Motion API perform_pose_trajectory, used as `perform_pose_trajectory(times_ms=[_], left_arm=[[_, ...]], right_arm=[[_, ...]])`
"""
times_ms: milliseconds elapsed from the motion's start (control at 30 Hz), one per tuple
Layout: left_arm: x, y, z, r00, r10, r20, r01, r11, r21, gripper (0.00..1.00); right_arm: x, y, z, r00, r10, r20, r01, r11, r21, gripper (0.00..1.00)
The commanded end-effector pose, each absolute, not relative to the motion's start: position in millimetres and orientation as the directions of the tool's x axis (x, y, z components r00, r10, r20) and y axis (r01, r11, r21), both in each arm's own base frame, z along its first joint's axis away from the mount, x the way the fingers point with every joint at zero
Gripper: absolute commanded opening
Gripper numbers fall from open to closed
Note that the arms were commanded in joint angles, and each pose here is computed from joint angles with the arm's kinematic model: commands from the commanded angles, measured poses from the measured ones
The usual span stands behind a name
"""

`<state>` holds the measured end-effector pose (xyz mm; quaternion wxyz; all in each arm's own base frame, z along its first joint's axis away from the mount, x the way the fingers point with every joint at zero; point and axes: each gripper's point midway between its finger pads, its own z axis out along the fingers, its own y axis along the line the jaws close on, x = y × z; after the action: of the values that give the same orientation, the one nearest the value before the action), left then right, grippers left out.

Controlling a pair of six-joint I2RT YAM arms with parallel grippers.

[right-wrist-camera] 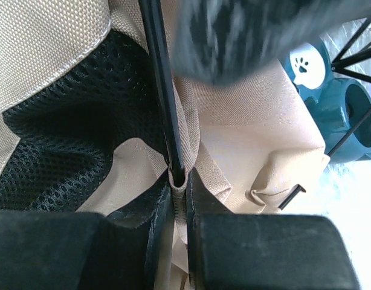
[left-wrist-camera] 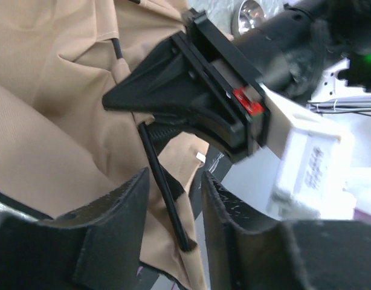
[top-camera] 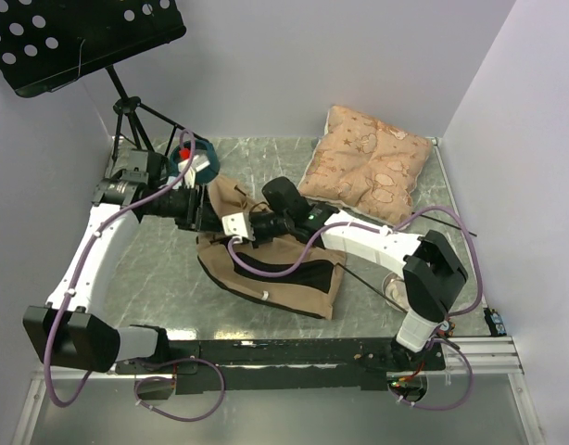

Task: Set up the pet tent

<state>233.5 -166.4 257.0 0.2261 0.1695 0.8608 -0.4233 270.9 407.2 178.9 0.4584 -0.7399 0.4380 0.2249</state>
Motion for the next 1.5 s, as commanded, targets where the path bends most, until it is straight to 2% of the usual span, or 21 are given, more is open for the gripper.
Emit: perform_pose_trajectory(times_ms=[0, 100, 467, 667, 733, 833, 967, 1133, 1200, 1300, 1467], left_arm=[[239, -169, 243, -0.836, 0.127, -0.534, 0.496, 0.594, -0.634, 0.42], [237, -173, 236, -0.845, 0.149, -0.514, 0.494, 0.588, -0.640, 0.38], [221, -186, 204, -0.875, 0.216, -0.434, 0.471, 0.594, -0.653, 0.38], [219, -197, 200, -0.876, 0.240, -0.419, 0.477, 0.561, -0.677, 0.32], [219, -200, 200, -0.880, 0.239, -0.410, 0.471, 0.540, -0.698, 0.26], [216, -201, 205, -0.872, 0.242, -0.424, 0.486, 0.525, -0.699, 0.01], [191, -193, 207, -0.843, 0.281, -0.458, 0.536, 0.501, -0.679, 0.01], [180, -190, 241, -0.771, 0.250, -0.586, 0.626, 0.467, -0.624, 0.01], [175, -190, 256, -0.733, 0.260, -0.629, 0.670, 0.434, -0.602, 0.01], [171, -188, 276, -0.659, 0.286, -0.695, 0.740, 0.411, -0.533, 0.01], [164, -172, 281, -0.557, 0.409, -0.723, 0.820, 0.408, -0.401, 0.01]], right_arm=[[259, 398, 185, 0.487, -0.462, -0.741, -0.869, -0.171, -0.464, 0.00], [260, 399, 186, 0.493, -0.466, -0.735, -0.864, -0.165, -0.475, 0.00], [257, 404, 188, 0.508, -0.472, -0.720, -0.854, -0.166, -0.494, 0.00], [257, 406, 188, 0.513, -0.472, -0.717, -0.851, -0.168, -0.498, 0.00], [256, 406, 188, 0.514, -0.472, -0.716, -0.850, -0.168, -0.499, 0.00], [256, 401, 183, 0.511, -0.486, -0.709, -0.851, -0.169, -0.498, 0.00], [254, 383, 175, 0.496, -0.518, -0.697, -0.858, -0.169, -0.485, 0.01], [236, 366, 198, 0.458, -0.514, -0.725, -0.880, -0.148, -0.451, 0.20], [230, 360, 209, 0.425, -0.517, -0.743, -0.897, -0.130, -0.423, 0.32], [225, 351, 231, 0.370, -0.506, -0.779, -0.919, -0.080, -0.385, 0.60], [218, 334, 258, 0.287, -0.493, -0.821, -0.946, -0.009, -0.325, 0.80]])
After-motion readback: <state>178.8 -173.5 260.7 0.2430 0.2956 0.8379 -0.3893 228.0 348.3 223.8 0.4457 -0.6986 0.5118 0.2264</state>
